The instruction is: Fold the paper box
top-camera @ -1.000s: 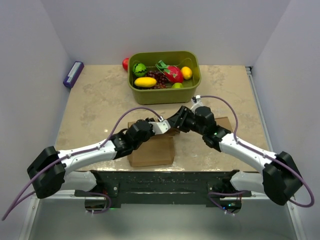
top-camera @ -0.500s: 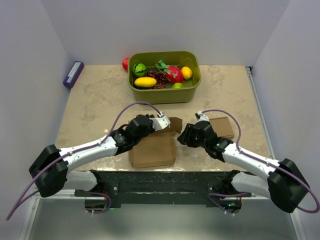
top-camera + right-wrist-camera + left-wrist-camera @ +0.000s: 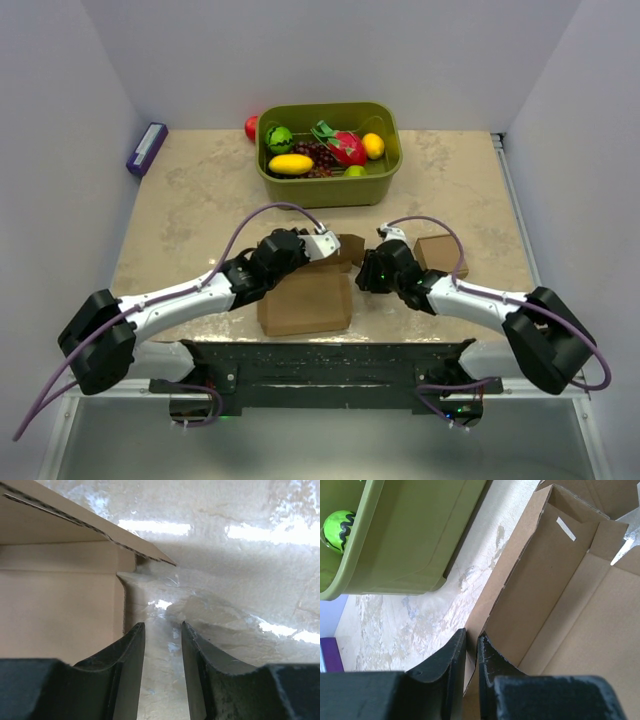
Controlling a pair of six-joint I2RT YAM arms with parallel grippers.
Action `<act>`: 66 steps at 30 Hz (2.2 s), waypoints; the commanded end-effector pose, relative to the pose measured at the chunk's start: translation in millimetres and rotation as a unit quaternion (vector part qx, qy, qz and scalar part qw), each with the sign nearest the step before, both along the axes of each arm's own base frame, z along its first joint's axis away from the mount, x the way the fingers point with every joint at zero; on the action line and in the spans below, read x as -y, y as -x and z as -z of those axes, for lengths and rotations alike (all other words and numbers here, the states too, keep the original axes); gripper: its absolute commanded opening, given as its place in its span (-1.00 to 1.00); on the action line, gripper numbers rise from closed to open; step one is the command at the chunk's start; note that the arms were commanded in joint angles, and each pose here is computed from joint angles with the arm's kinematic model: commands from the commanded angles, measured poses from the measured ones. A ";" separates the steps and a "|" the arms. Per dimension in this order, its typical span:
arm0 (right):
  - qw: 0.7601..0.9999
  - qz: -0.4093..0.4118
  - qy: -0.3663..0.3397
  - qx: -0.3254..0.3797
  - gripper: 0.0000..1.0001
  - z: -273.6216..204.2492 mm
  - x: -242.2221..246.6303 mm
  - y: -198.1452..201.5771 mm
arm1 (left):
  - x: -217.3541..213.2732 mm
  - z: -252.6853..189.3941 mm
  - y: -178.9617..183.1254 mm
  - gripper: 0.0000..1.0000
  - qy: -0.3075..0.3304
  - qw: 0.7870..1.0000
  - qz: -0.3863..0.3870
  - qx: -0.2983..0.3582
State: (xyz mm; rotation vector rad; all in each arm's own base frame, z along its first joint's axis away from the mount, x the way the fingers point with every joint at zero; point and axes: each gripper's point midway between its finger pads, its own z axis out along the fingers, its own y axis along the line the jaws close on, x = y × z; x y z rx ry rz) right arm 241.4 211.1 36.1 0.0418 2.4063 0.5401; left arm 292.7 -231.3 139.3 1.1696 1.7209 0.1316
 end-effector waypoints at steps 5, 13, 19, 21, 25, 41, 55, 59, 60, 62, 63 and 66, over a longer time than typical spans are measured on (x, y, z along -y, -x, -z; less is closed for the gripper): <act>0.998 -0.013 -0.016 0.064 -0.10 -32.6 -27.4 -40.7 | -2.2 40.2 19.5 -0.97 -0.031 0.997 0.016 -0.067; 0.998 0.001 0.011 0.067 -0.04 -14.8 -32.8 -61.9 | -2.8 53.1 21.0 -1.00 -0.047 0.995 0.014 -0.086; 0.995 0.000 0.001 0.104 -0.15 -18.7 -31.3 -64.7 | -0.6 50.0 21.5 -1.00 -0.042 0.995 0.015 -0.089; 0.994 -0.008 0.003 0.109 -0.18 -19.3 -30.4 -62.9 | 0.3 48.3 22.0 -1.00 -0.040 0.995 0.015 -0.088; 0.994 -0.020 -0.001 0.104 -0.28 -20.8 -28.1 -52.4 | 3.5 50.8 23.6 -1.00 -0.039 0.995 0.018 -0.093; 0.984 -0.074 -0.070 0.147 0.01 -79.5 -23.3 -7.8 | -33.6 -25.0 7.9 -1.00 -0.037 0.994 -0.075 0.069; 0.983 -0.091 -0.051 0.152 0.14 -68.3 -38.6 -27.0 | -24.8 -19.9 29.9 -1.00 -0.165 0.966 -0.046 0.195; 0.986 -0.072 -0.037 0.147 0.14 -52.9 -37.6 -35.5 | -13.8 -10.4 38.1 -1.00 -0.183 0.964 -0.027 0.193; 0.988 -0.072 -0.029 0.134 0.13 -41.5 -39.0 -37.0 | -12.8 -6.6 38.8 -1.00 -0.189 0.963 -0.024 0.190; 0.987 -0.074 -0.042 0.136 0.09 -40.4 -45.5 -40.6 | -8.8 -5.9 40.6 -1.00 -0.185 0.964 -0.020 0.187; 0.988 -0.073 -0.041 0.133 0.07 -34.5 -46.9 -42.0 | -8.4 -4.7 40.9 -1.00 -0.185 0.965 -0.019 0.185; 0.986 -0.071 -0.053 0.138 0.00 -37.6 -55.0 -48.8 | -5.4 -6.6 41.6 -1.00 -0.174 0.968 -0.017 0.182</act>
